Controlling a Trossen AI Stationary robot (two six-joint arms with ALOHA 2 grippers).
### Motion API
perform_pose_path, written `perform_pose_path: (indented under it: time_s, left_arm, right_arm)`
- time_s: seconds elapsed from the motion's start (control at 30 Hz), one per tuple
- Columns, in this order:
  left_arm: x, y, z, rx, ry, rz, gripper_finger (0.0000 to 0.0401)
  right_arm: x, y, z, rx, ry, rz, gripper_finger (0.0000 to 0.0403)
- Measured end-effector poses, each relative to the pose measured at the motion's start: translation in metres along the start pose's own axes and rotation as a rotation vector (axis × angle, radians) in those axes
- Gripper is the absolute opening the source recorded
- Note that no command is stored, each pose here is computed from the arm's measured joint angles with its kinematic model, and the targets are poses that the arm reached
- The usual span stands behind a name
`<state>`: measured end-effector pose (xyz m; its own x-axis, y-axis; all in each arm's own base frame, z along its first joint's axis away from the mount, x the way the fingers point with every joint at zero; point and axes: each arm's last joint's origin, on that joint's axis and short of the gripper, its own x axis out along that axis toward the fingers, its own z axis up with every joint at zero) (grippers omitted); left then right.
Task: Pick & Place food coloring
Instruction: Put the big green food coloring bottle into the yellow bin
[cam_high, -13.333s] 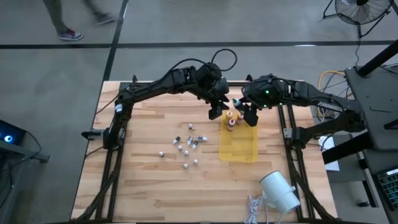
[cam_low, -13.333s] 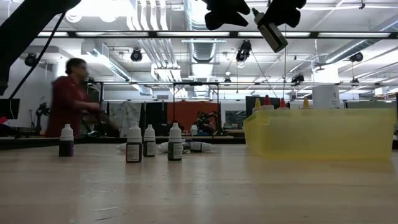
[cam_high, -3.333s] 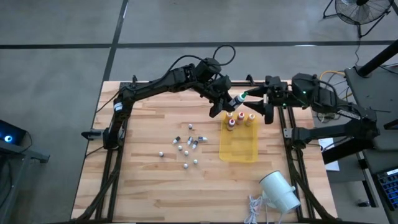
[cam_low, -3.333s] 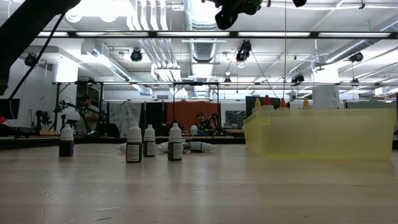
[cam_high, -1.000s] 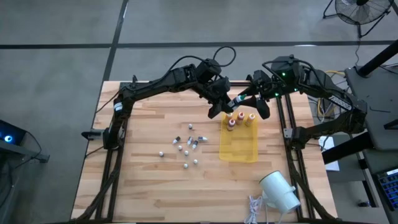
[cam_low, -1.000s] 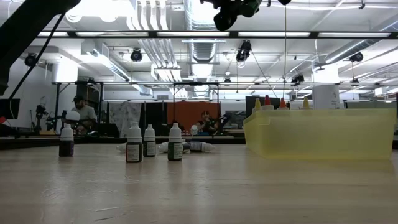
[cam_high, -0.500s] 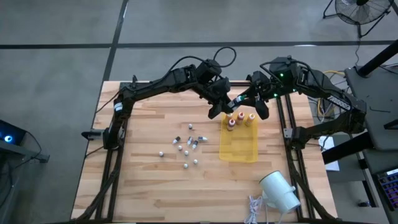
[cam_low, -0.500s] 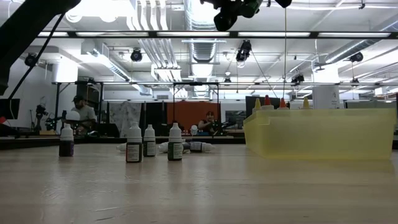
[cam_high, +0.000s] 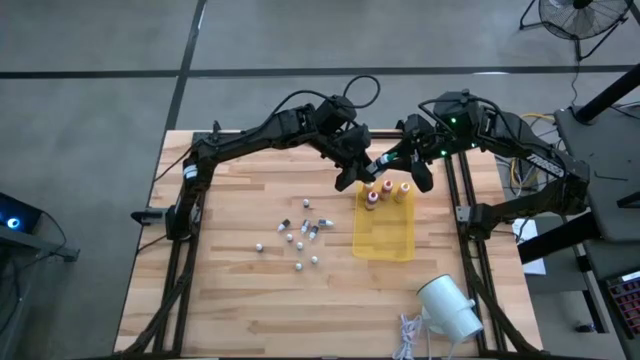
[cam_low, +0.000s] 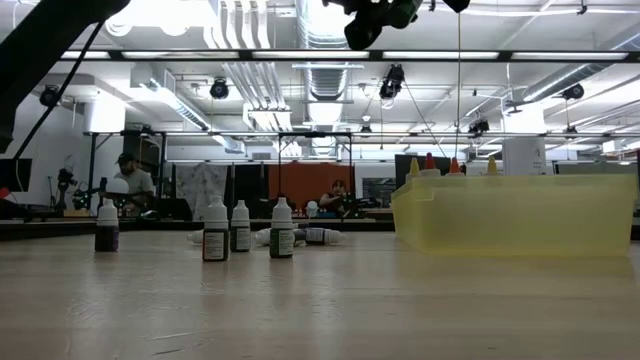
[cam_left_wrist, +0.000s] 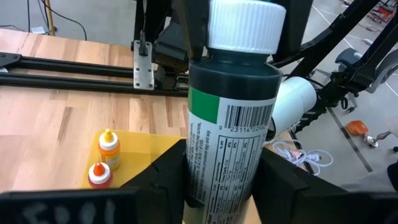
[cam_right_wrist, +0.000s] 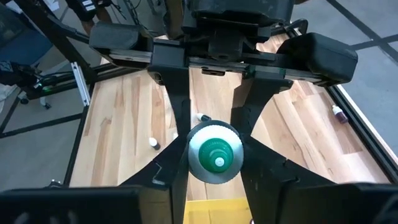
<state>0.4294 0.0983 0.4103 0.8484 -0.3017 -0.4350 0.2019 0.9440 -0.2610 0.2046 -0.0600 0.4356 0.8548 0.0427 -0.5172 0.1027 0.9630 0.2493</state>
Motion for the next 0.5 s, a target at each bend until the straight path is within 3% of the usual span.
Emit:
perform_pose_path:
  time_s: [0.23, 0.5]
  left_arm:
    - [-0.002, 0.002, 0.001, 0.009, -0.007, 0.004, 0.0217]
    - [-0.019, 0.008, 0.004, 0.013, -0.013, 0.039, 0.0231]
  right_arm:
    - [0.001, -0.001, -0.007, 0.024, 0.07, -0.005, 0.0109]
    - [0.002, -0.004, -0.023, 0.088, 0.218, -0.059, 0.0109]
